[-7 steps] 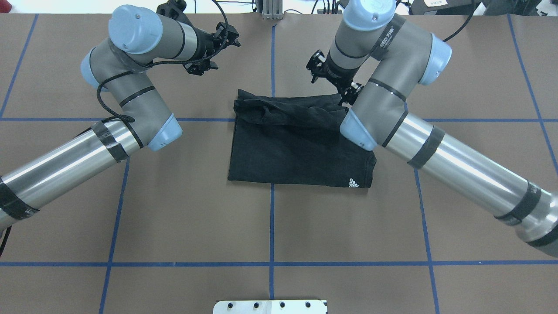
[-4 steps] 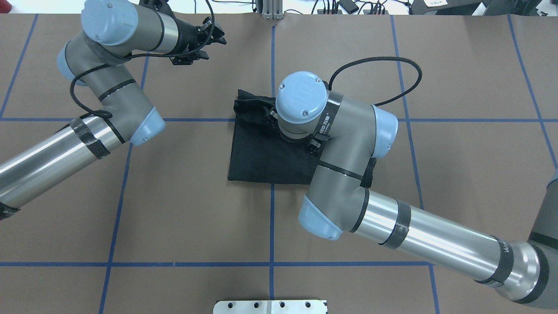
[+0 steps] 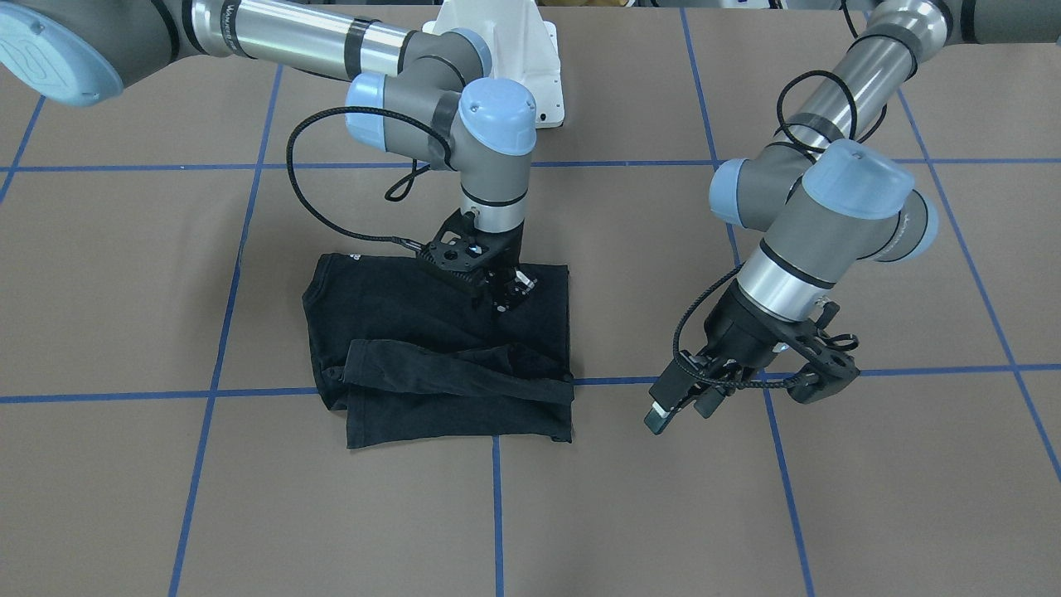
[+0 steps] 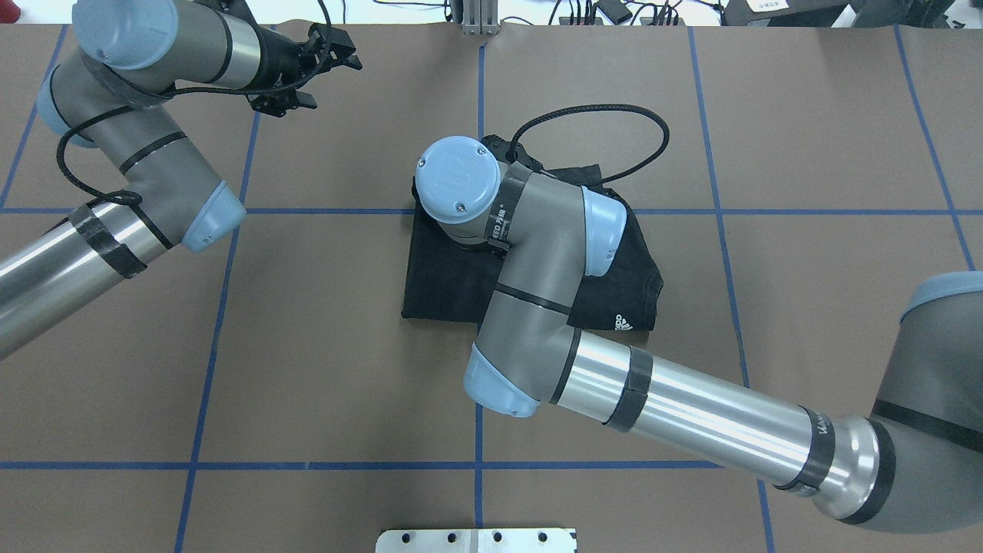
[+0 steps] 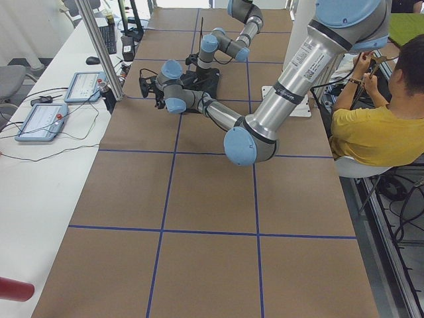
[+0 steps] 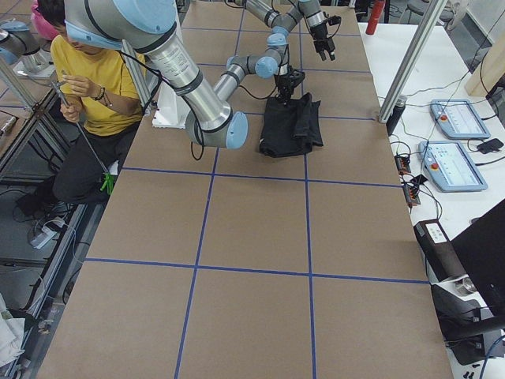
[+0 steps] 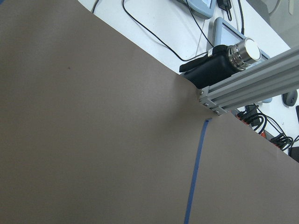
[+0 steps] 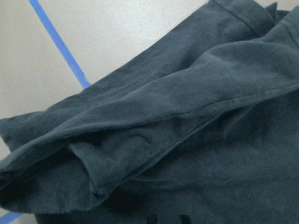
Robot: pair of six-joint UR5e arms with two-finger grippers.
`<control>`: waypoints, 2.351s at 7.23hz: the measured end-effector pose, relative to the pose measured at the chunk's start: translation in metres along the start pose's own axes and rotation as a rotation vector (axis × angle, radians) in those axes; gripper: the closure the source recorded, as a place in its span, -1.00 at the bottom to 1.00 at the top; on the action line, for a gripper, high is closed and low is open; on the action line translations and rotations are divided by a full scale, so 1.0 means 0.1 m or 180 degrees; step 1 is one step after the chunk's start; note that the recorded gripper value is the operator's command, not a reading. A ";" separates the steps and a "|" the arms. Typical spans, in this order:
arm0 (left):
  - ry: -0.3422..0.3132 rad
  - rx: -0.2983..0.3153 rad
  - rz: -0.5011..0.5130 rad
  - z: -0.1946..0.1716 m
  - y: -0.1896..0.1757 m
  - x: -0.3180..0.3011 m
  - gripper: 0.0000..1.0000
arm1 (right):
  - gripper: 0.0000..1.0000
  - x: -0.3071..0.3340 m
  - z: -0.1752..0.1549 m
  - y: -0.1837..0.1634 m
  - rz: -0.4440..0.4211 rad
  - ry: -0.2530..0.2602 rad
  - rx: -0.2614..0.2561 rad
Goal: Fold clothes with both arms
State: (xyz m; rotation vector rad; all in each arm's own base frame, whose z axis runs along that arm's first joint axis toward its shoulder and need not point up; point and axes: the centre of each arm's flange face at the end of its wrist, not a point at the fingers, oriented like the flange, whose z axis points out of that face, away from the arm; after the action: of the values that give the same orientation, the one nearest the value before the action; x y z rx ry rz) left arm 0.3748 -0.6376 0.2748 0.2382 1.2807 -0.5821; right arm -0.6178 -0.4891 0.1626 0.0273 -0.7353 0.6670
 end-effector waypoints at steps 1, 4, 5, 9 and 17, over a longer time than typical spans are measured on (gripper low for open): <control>-0.0002 -0.0001 -0.0001 -0.01 0.00 -0.02 -0.99 | 1.00 -0.06 0.11 -0.13 -0.0039 0.0025 0.0040; -0.0056 0.0007 -0.0025 -0.03 0.01 0.01 -0.99 | 1.00 -0.44 0.50 -0.58 -0.0001 -0.0085 0.0120; -0.0065 0.0008 -0.0029 -0.03 0.01 0.02 -0.99 | 1.00 -0.63 0.58 -0.84 0.0049 -0.0142 0.0132; -0.0079 0.0008 -0.0033 -0.03 0.01 0.01 -0.99 | 1.00 -0.95 0.20 -1.58 0.0050 -0.0280 -0.0046; -0.0066 0.0010 -0.0044 -0.14 -0.10 -0.02 -0.99 | 1.00 -0.81 0.46 -0.41 -0.0255 -0.0063 -0.0007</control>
State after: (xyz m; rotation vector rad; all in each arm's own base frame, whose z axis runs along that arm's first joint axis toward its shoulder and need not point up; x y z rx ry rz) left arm 0.3574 -0.6385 0.2743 0.2257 1.2624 -0.5969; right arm -0.6666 -0.5783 0.1547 0.0611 -0.7503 0.5901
